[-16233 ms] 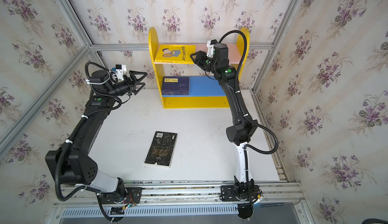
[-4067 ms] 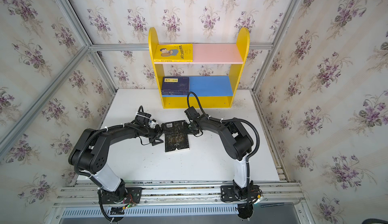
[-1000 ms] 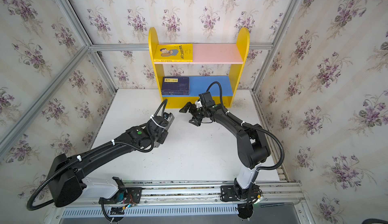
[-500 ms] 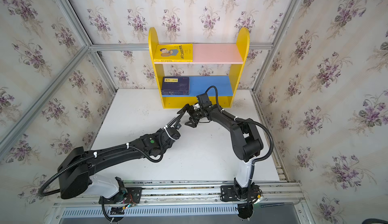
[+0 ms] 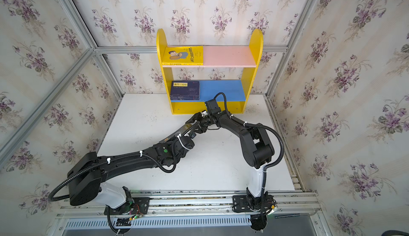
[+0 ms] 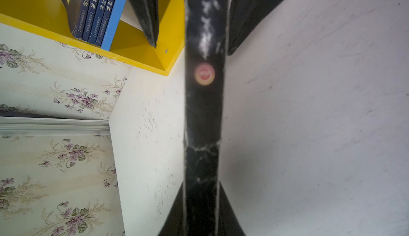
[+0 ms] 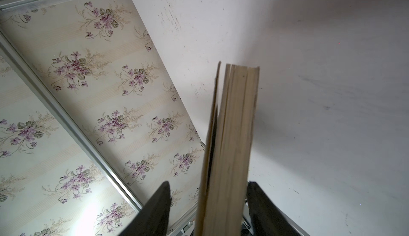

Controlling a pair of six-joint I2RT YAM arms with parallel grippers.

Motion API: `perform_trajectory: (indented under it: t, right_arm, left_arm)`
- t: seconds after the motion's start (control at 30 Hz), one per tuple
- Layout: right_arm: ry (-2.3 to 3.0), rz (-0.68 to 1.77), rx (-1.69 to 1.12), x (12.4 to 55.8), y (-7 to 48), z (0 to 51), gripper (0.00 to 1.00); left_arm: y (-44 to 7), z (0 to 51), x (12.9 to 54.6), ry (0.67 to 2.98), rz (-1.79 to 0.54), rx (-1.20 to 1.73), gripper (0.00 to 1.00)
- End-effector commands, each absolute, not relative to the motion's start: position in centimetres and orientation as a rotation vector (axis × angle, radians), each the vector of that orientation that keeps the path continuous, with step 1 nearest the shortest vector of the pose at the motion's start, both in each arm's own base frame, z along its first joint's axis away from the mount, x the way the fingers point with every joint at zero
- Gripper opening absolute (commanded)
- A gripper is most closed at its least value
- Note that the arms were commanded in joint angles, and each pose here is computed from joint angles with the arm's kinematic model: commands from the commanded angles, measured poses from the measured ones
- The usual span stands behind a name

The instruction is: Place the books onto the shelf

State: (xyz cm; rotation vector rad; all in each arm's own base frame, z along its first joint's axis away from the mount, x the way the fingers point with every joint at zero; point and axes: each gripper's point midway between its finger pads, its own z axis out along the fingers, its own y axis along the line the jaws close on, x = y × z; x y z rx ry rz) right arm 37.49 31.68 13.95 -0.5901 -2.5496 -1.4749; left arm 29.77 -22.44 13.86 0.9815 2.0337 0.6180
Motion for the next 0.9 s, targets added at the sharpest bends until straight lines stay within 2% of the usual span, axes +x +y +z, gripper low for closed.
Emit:
perform_trajectory:
  t: [0.0, 0.13, 0.2, 0.3, 0.37, 0.53, 0.67, 0.87]
  right_arm:
    - [-2.505, -1.515, -0.612, 37.7, 32.3, 14.0, 0.47]
    - [-2.48, -1.541, -0.633, 37.8, 32.5, 13.5, 0.29]
    - [-2.49, -1.539, -0.639, 37.8, 32.4, 13.4, 0.23]
    - [-2.509, -1.562, -0.667, 38.4, 32.3, 13.4, 0.15]
    - [-2.502, -1.603, -0.708, 39.0, 32.4, 13.5, 0.13]
    - [-2.53, -1.646, -0.768, 40.3, 32.1, 12.9, 0.09]
    - [-2.573, -1.632, -0.787, 40.7, 31.7, 11.9, 0.08]
    - [-2.684, -1.75, -0.679, 41.5, 31.5, 13.6, 0.08]
  left_arm:
    - [-23.1, 15.5, 31.0, 1.976, 0.63, 0.908, 0.09]
    - [-23.6, 15.7, 31.4, 1.97, 0.634, 0.882, 0.11]
    - [-23.5, 15.6, 31.4, 1.973, 0.635, 0.868, 0.17]
    - [-23.5, 15.2, 31.4, 1.994, 0.612, 0.849, 0.48]
    - [-23.7, 14.9, 31.5, 2.004, 0.594, 0.847, 0.54]
    - [-24.8, 15.3, 31.7, 2.049, 0.484, 0.824, 0.82]
    - [-25.8, 16.0, 31.8, 2.148, 0.302, 0.822, 0.9]
    - [-26.8, 19.8, 30.5, 2.337, -0.244, 0.727, 0.97]
